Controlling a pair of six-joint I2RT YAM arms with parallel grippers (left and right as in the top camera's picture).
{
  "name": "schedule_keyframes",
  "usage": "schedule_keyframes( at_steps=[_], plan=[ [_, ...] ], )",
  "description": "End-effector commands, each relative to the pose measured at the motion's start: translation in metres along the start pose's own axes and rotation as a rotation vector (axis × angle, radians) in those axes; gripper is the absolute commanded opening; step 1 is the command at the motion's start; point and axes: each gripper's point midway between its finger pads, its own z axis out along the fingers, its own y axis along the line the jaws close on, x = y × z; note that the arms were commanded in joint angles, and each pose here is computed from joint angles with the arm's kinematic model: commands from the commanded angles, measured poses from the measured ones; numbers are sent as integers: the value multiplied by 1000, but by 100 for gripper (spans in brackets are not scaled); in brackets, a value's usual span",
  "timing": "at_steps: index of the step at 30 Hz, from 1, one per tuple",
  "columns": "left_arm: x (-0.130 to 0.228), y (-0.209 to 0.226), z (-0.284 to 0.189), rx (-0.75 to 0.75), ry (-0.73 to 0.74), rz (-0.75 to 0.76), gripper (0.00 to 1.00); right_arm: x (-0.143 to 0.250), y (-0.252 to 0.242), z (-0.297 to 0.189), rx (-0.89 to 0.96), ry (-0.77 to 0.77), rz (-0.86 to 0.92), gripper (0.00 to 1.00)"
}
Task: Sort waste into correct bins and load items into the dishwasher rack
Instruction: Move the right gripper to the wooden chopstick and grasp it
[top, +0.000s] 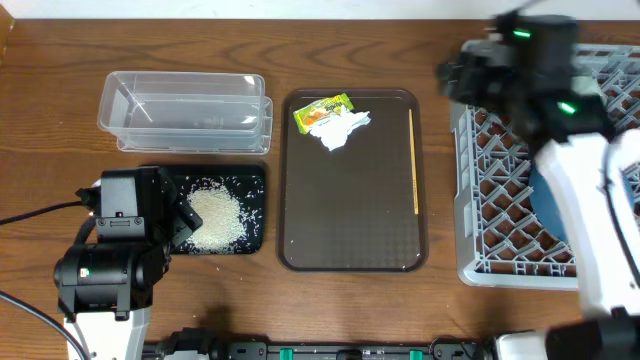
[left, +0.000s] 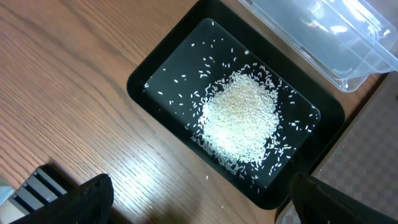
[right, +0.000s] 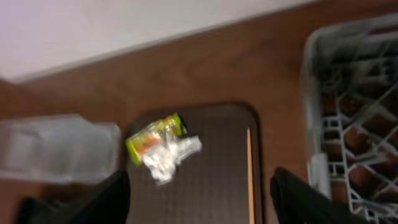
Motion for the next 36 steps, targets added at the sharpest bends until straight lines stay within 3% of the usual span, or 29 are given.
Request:
schedule_keyframes(
  at_steps=[1,4,5,7,8,17,22,36],
  plan=[
    [-4,2,-3,-6,-16,-5,93,8,2,25,147,80,-137,71],
    [-4,2,-3,-6,-16,-5,93,33,7,52,186,216,-164,75],
    [-4,2,-3,-6,-16,-5,93,43,8,61,193,258,-170,79],
    [-4,2,-3,-6,-16,-5,93,60,9,76,196,319,-182,98],
    [-4,2,-3,-6,-16,-5,93,66,10,83,199,340,-188,99],
    [-4,2,-3,-6,-16,-5,93,114,2,107,233,505,-199,98],
    [-4,2,-3,-6,-16,-5,93,139,-10,119,276,568,-122,79],
    [-4,2,-3,-6,-16,-5,93,197,-39,149,316,638,-43,77]
  ],
)
